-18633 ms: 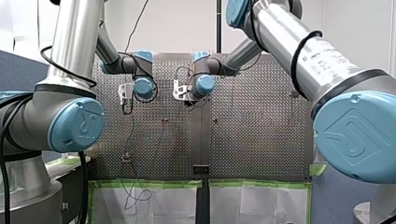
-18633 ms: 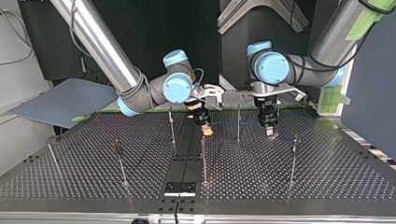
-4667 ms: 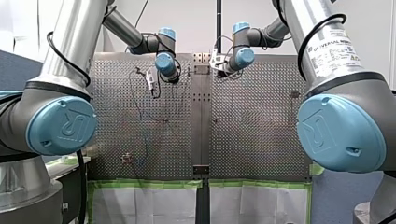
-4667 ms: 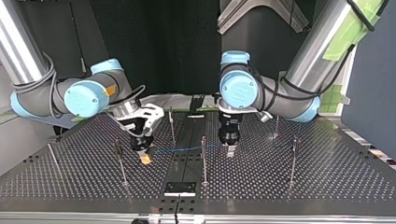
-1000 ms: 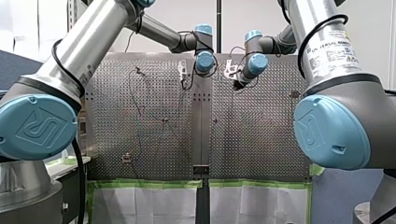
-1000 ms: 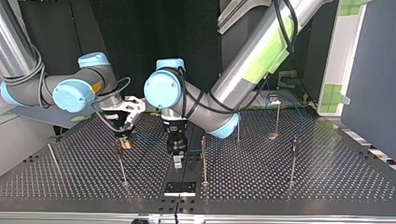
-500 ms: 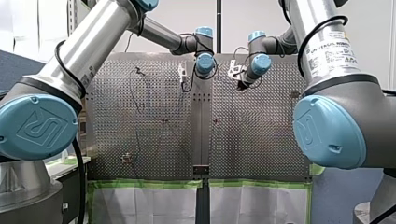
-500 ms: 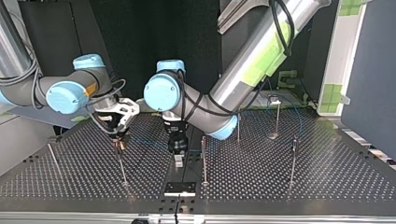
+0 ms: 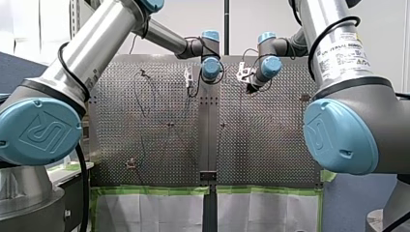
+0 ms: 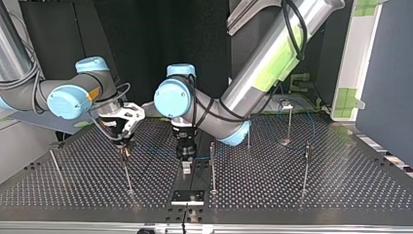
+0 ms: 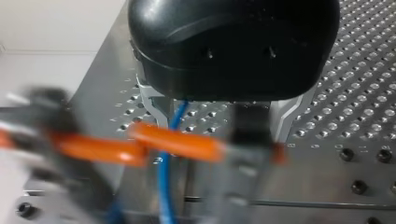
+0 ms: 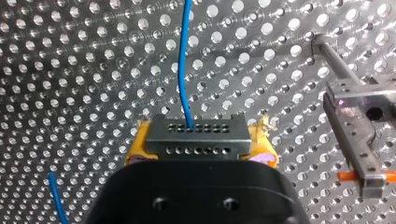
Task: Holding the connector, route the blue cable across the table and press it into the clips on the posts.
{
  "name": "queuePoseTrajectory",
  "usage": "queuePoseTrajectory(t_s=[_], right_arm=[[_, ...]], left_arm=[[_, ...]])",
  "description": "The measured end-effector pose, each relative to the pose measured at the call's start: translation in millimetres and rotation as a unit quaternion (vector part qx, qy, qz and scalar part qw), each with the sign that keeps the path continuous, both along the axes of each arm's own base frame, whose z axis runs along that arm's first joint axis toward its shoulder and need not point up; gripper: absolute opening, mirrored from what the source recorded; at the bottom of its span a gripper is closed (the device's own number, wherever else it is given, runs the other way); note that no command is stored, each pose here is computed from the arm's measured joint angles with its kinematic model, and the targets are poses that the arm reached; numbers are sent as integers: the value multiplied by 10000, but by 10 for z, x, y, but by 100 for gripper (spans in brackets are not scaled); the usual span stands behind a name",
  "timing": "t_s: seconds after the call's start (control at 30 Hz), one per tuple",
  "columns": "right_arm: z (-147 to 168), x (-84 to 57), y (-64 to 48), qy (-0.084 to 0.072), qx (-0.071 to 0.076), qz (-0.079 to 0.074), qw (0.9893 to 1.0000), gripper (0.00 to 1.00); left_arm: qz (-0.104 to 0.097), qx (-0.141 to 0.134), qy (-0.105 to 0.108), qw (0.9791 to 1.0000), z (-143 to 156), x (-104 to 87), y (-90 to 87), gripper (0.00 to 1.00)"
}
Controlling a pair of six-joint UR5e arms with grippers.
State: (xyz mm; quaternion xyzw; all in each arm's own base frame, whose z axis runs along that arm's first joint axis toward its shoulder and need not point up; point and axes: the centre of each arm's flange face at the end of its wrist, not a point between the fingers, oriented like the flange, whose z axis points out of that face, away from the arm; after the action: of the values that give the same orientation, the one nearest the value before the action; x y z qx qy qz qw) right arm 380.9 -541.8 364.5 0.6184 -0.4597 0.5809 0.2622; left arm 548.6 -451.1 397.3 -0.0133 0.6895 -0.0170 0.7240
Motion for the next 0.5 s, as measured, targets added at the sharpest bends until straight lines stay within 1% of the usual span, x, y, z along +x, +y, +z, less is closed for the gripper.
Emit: queuePoseTrajectory(t_s=[0.1,0.2,0.23,0.27,0.3,0.33,0.37,0.43,0.47,0.5], right_arm=[[0,8,6,0,0,8,10000,0],[0,11,8,1,-1,13,10000,0],[0,12,8,2,-2,14,10000,0],[0,13,8,2,-4,14,10000,0],[0,13,8,3,-4,17,10000,0],[0,12,8,3,-4,17,10000,0],[0,11,7,3,-5,17,10000,0],[0,5,3,4,-4,13,10000,0],[0,3,2,4,-3,12,10000,0],[0,1,0,4,-3,11,10000,0]], left_arm=[[-92,19,18,10000,-67,41,-3,100],[-113,1,12,9999,-77,53,-4,100],[-112,-6,7,9999,-76,53,-4,95],[-108,-20,-3,9999,-75,53,-7,81],[-102,-39,-18,9999,-71,54,-9,81],[-97,-51,-27,9999,-72,55,-12,72],[-91,-64,-38,9999,-71,55,-14,67],[-87,-88,-58,9999,-65,48,-25,67],[-85,-94,-62,9999,-64,45,-30,37],[-80,-100,-67,9999,-63,40,-34,37]])
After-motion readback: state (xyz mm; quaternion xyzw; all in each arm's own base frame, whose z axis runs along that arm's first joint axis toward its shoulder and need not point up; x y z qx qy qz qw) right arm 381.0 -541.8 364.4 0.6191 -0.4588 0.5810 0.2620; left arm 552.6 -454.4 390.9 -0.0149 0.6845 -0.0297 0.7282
